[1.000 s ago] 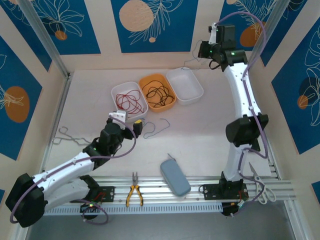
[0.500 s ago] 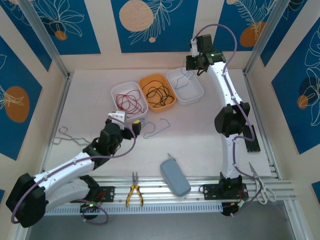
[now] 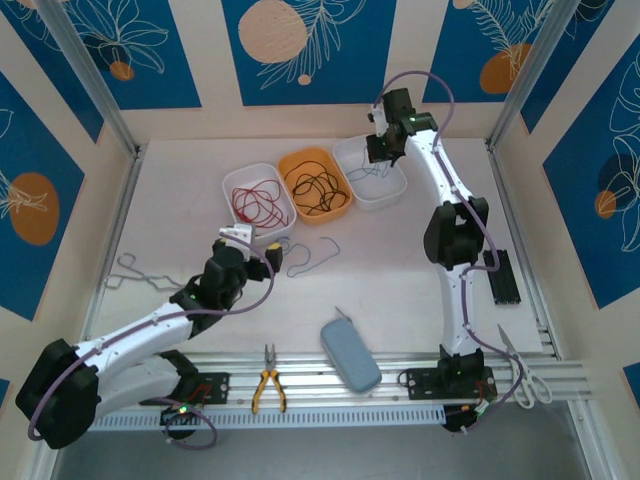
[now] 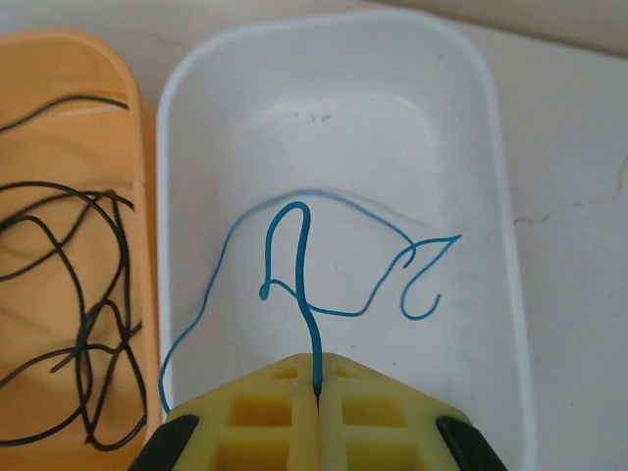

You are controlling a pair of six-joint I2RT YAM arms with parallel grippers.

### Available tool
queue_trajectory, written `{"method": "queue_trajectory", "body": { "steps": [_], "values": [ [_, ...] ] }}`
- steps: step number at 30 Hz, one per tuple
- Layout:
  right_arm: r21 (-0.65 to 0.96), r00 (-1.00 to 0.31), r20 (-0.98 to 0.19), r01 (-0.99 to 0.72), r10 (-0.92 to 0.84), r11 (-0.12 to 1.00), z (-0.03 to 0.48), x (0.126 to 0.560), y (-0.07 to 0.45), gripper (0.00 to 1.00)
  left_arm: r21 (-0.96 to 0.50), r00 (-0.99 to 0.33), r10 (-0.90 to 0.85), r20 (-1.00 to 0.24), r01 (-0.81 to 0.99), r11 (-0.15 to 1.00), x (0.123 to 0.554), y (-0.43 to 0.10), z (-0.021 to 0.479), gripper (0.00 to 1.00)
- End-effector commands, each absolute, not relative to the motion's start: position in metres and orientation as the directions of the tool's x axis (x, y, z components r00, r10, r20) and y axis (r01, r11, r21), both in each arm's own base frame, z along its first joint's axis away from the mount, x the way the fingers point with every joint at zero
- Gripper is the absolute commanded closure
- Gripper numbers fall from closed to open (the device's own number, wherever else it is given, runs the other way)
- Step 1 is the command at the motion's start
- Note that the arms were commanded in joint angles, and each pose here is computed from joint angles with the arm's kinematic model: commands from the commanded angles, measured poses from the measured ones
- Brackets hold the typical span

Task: Untangle the cables

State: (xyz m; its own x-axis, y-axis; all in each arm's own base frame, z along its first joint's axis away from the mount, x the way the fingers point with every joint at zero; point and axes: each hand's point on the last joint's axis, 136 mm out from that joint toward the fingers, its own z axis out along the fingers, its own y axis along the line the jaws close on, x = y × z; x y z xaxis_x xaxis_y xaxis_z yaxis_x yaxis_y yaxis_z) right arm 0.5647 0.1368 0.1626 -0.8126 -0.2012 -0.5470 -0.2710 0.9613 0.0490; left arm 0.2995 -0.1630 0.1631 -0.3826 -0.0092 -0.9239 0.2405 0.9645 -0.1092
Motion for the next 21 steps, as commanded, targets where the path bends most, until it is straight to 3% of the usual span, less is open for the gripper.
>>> {"method": "queue_trajectory", "body": {
  "steps": [1,15,21],
  "values": [
    [0.060,-0.833,-0.511,-0.280,-0.211,0.958,0.142,0.565,0.136,1.00,-0.139,-0.370,-0.046,-0.928,0.227,0.964,0.303,-0.160,0.165,0.00],
    [0.018,-0.890,-0.408,-0.232,-0.205,0.972,0.071,0.573,0.121,1.00,-0.129,-0.393,-0.030,-0.919,0.227,0.965,0.304,-0.162,0.156,0.00],
    [0.026,-0.891,-0.416,-0.212,-0.182,0.977,0.073,0.579,0.123,1.00,-0.134,-0.400,-0.030,-0.916,0.236,0.962,0.303,-0.164,0.157,0.00]
  ]
}}
